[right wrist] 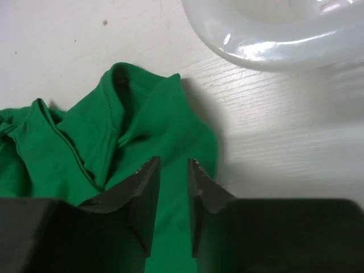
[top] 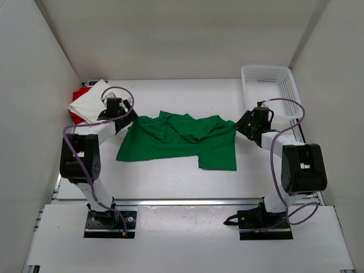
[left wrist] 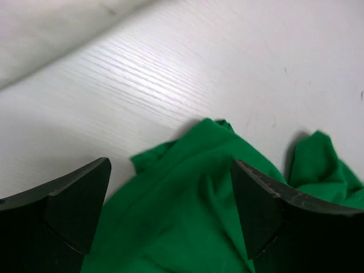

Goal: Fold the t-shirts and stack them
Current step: Flatten out the tshirt

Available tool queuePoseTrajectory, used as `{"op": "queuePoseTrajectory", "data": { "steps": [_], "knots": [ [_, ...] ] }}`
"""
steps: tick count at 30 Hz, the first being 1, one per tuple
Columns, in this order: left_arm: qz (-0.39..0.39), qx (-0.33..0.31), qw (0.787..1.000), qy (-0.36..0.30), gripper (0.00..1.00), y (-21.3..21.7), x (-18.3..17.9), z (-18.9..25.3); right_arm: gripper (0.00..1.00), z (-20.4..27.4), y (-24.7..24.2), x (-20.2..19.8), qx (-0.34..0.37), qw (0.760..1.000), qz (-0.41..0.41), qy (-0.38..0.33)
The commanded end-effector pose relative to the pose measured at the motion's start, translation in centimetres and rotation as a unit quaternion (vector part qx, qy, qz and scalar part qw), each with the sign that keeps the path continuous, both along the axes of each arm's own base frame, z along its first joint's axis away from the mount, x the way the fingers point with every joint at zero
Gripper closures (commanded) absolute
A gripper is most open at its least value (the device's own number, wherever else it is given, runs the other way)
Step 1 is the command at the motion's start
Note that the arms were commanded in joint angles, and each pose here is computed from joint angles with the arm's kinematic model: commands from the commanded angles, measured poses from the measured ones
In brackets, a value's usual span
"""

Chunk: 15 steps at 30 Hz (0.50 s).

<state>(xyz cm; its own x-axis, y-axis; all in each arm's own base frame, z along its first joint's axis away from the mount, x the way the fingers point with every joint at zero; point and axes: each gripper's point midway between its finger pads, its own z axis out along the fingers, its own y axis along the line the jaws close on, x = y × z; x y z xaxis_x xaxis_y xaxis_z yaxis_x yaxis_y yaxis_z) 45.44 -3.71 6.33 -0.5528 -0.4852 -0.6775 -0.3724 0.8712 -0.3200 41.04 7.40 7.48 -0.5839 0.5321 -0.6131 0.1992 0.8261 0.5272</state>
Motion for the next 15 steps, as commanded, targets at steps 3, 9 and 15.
{"op": "queuePoseTrajectory", "data": {
  "steps": [3,9,15],
  "knots": [
    [-0.004,-0.021,0.999,-0.025,0.01,1.2,-1.9,3.8,0.64,3.1,0.8,0.2,0.009,0.999,0.009,-0.033],
    [0.034,-0.052,0.998,-0.017,0.02,2.0,-10.6,2.0,0.53,4.7,3.2,-4.3,0.014,0.997,0.032,-0.068],
    [0.057,-0.058,0.997,-0.015,0.48,2.6,-15.7,-0.1,0.54,3.6,5.5,-8.4,0.012,0.995,0.081,-0.065]
  ]
}}
